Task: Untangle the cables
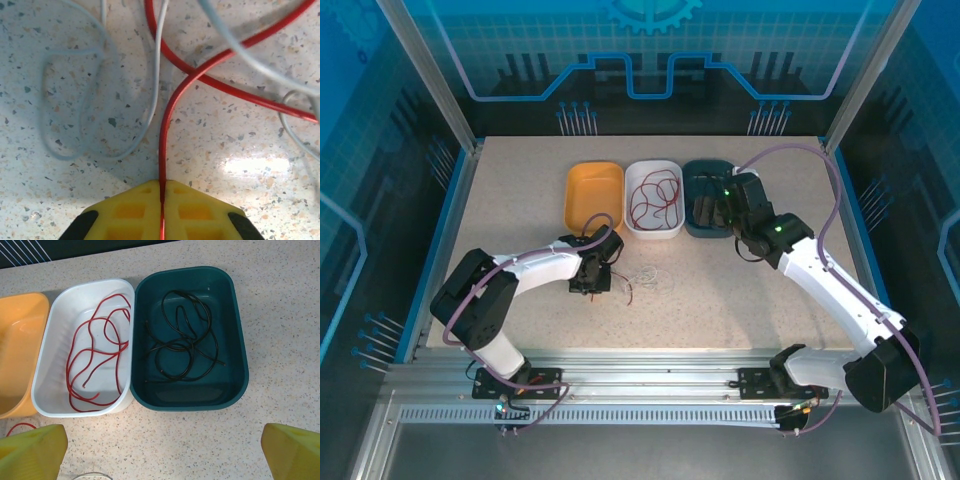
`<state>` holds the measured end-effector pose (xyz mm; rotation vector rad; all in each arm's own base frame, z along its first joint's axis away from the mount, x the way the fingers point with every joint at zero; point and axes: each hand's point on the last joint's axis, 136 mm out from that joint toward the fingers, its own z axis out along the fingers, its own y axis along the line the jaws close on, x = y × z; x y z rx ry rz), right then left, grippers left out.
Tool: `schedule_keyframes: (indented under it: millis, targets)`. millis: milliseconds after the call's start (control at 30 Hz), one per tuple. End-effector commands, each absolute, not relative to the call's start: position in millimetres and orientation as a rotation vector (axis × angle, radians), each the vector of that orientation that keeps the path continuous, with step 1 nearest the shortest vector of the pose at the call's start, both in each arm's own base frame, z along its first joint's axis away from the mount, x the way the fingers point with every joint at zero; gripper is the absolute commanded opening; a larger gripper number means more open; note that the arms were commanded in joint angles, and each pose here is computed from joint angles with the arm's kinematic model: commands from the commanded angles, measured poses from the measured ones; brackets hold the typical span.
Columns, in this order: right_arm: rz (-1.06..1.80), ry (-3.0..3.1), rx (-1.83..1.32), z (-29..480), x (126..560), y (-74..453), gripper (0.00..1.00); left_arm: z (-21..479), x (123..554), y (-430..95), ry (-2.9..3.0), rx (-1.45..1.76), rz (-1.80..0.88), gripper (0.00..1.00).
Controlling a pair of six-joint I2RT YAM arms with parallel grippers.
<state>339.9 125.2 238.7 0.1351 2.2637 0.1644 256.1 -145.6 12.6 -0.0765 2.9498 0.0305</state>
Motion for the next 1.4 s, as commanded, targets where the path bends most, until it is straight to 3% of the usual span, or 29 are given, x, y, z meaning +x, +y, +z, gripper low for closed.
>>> schedule_keyframes:
  millis: [0,133,500,1033,1367]
  targets:
    - [0.195,2.248,0.13,240.2,340.8,126.9,1.0,17.2,252.1,-155.6,2.966,-0.036,-0.01,0.05]
    - [0.214,2.246,0.115,240.0,341.5,130.6,1.0,28.5,247.7,-165.1,2.952,0.014,-0.052,0.0]
    - [0.262,2.238,0.028,243.8,336.8,144.1,1.0,73.2,234.8,-176.7,2.872,0.053,-0.22,0.0]
    - [0.482,2.423,-0.348,187.2,300.5,264.6,1.0,144.4,233.4,-188.0,2.69,0.087,-0.463,0.0]
    - [0.434,2.473,-0.262,174.5,305.7,252.4,1.0,184.6,228.7,-198.4,2.571,0.067,-0.705,0.0]
